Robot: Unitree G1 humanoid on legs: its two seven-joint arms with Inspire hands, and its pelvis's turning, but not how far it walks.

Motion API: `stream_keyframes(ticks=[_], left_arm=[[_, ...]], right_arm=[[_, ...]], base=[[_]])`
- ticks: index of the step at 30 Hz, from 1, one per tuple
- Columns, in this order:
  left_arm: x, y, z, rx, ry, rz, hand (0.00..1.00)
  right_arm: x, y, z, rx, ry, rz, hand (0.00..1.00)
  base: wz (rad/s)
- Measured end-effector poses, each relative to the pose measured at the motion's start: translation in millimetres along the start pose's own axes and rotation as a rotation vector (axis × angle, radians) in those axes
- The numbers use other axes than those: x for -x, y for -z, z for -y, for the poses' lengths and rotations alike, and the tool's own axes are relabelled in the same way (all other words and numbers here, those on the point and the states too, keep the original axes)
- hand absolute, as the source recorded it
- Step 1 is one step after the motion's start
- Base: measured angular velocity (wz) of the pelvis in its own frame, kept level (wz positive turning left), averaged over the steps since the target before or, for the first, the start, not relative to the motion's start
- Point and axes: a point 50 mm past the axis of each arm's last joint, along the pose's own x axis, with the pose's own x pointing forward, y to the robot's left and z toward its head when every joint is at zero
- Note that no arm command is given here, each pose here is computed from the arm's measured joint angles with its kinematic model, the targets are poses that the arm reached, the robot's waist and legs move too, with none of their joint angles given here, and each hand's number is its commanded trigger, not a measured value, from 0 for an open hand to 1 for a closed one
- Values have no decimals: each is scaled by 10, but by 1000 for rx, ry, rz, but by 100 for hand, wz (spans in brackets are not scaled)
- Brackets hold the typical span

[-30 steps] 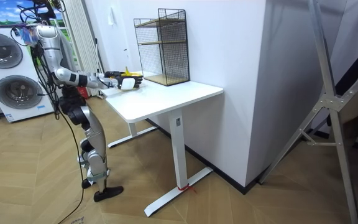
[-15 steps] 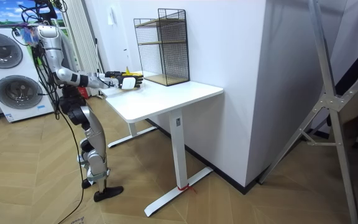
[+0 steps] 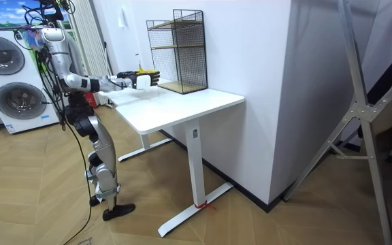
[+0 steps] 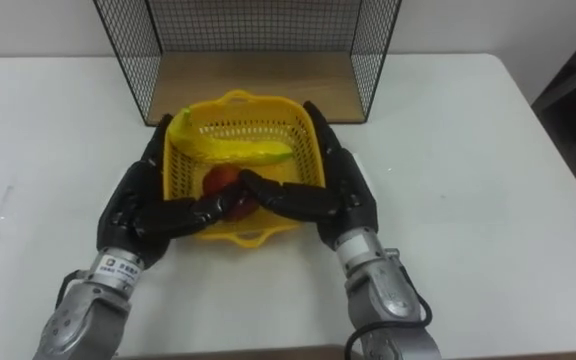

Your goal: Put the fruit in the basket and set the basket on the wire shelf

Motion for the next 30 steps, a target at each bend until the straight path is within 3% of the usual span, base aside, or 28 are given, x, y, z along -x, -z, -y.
stream_keyframes(ticks=[17,30], left_arm=[[-119,-427,239,25,91,215,0],[-111,-465,230,30,75,249,0]], right_arm=[[-49,-329,-150,-14,-26,176,0],[-54,-337,-208,-37,-38,190,0]], base=[[-1],[-6]])
